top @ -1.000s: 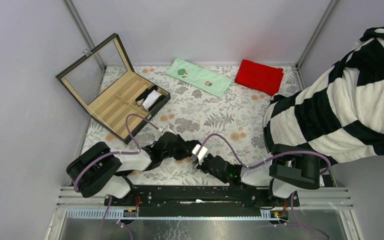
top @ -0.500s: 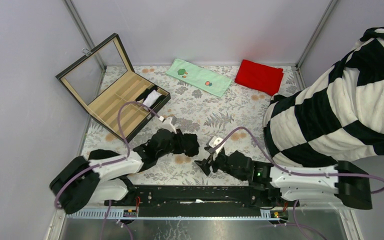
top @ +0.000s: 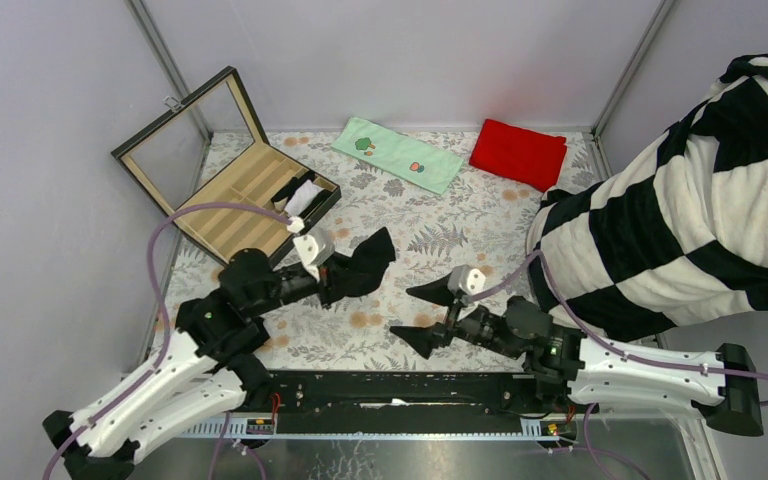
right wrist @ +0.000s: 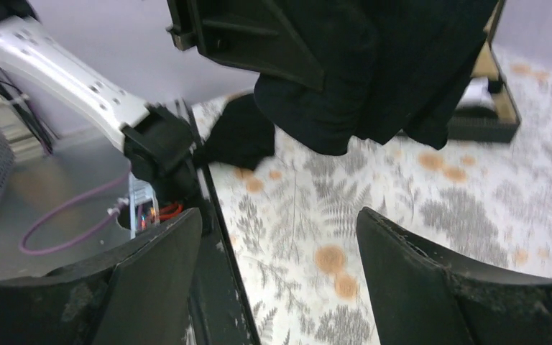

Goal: Roll the underwear
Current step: Move the storage box to the center of the board.

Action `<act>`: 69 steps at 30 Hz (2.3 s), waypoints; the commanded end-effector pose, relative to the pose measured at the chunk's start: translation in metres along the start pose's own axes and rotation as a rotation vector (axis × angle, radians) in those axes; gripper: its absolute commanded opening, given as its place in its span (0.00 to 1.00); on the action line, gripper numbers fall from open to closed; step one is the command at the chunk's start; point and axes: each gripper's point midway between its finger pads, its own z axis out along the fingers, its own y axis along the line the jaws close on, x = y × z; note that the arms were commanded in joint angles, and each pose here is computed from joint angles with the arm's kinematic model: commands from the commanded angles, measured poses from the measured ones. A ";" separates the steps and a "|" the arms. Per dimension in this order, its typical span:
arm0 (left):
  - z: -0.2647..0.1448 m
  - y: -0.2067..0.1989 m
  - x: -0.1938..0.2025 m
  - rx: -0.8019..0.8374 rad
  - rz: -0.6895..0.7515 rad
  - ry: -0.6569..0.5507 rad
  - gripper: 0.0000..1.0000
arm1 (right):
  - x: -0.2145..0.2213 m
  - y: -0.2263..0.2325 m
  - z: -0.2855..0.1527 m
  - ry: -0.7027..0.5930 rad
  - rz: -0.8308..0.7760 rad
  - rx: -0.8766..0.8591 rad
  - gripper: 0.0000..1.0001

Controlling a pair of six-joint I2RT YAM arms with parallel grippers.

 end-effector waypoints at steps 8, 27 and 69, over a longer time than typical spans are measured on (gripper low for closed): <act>-0.058 -0.064 -0.039 0.384 0.719 -0.128 0.00 | -0.110 0.037 -0.014 -0.350 -0.337 -0.197 0.86; -0.078 -0.119 -0.084 0.662 0.723 -0.305 0.00 | -0.157 0.085 -0.004 -0.360 -0.466 -0.434 0.85; -0.036 -0.046 -0.128 0.168 0.514 -0.435 0.00 | -0.154 0.041 0.038 -0.404 -0.425 -0.152 0.26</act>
